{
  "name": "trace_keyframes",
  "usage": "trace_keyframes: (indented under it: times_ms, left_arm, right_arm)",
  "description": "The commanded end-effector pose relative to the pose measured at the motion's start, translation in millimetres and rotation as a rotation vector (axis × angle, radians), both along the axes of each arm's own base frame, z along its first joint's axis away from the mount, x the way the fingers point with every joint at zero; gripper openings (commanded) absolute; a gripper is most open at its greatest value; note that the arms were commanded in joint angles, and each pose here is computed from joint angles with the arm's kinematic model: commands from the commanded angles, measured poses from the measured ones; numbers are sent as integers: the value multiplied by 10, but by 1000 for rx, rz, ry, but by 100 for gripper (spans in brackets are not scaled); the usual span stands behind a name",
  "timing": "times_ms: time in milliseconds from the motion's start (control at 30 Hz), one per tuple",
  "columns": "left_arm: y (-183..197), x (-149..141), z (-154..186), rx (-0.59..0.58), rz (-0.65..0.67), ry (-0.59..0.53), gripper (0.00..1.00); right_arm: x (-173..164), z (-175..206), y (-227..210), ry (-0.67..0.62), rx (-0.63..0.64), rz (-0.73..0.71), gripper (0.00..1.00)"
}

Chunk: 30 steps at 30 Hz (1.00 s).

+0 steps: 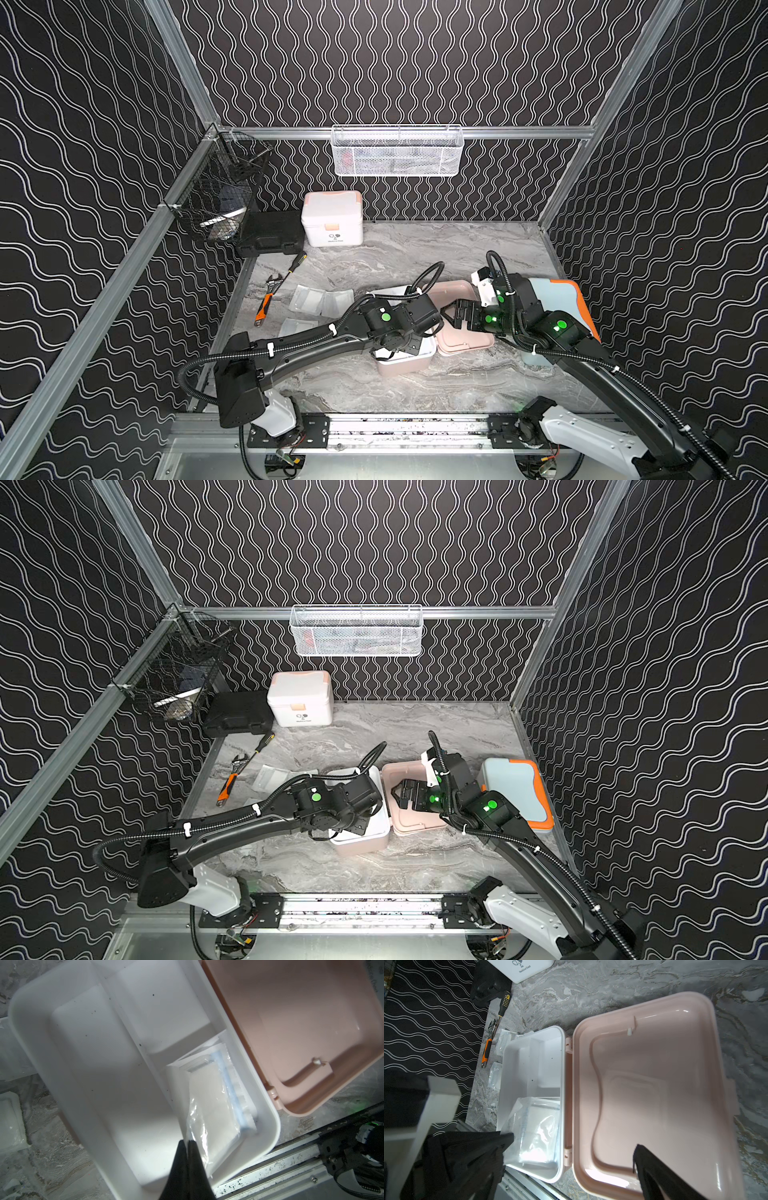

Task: Open first aid kits and take out gauze
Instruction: Pick up the gauze from the first aid kit.

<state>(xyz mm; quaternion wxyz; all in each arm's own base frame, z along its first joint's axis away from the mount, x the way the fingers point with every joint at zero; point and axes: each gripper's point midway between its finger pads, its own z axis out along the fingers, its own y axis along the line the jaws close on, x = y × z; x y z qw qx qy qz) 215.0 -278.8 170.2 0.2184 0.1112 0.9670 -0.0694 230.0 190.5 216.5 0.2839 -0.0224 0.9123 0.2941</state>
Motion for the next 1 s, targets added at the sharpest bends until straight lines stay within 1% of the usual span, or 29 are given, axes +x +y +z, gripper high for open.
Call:
trace_keyframes:
  times_ms: [0, 200, 400, 567, 700, 833, 867, 900, 967]
  left_arm:
    - [36, 31, 106, -25, 3, -30, 0]
    - [113, 55, 378, -138, -12, -59, 0]
    - [426, 113, 498, -163, 27, -70, 0]
    - [886, 165, 535, -132, 99, -76, 0]
    - [1291, 174, 508, -92, 168, -73, 0]
    - [1596, 176, 384, -59, 220, -44, 0]
    - [1657, 182, 335, -50, 233, -34, 0]
    - [1704, 189, 293, -42, 243, -24, 0]
    - [1803, 204, 176, -20, 267, 5, 0]
  right_arm:
    - [-24, 148, 140, -29, 61, 72, 100]
    - [-167, 285, 392, -25, 159, 215, 100]
    - [-324, 356, 683, -57, 144, 328, 100]
    - [-547, 347, 1032, -84, 87, 449, 100]
    - [-600, 293, 1218, -79, 62, 489, 100]
    - [-632, 270, 1400, -87, 26, 522, 100]
    - [-635, 202, 1426, -78, 6, 522, 100]
    - [-605, 290, 1481, -94, 11, 517, 100]
    - [-570, 254, 1535, -84, -8, 507, 100]
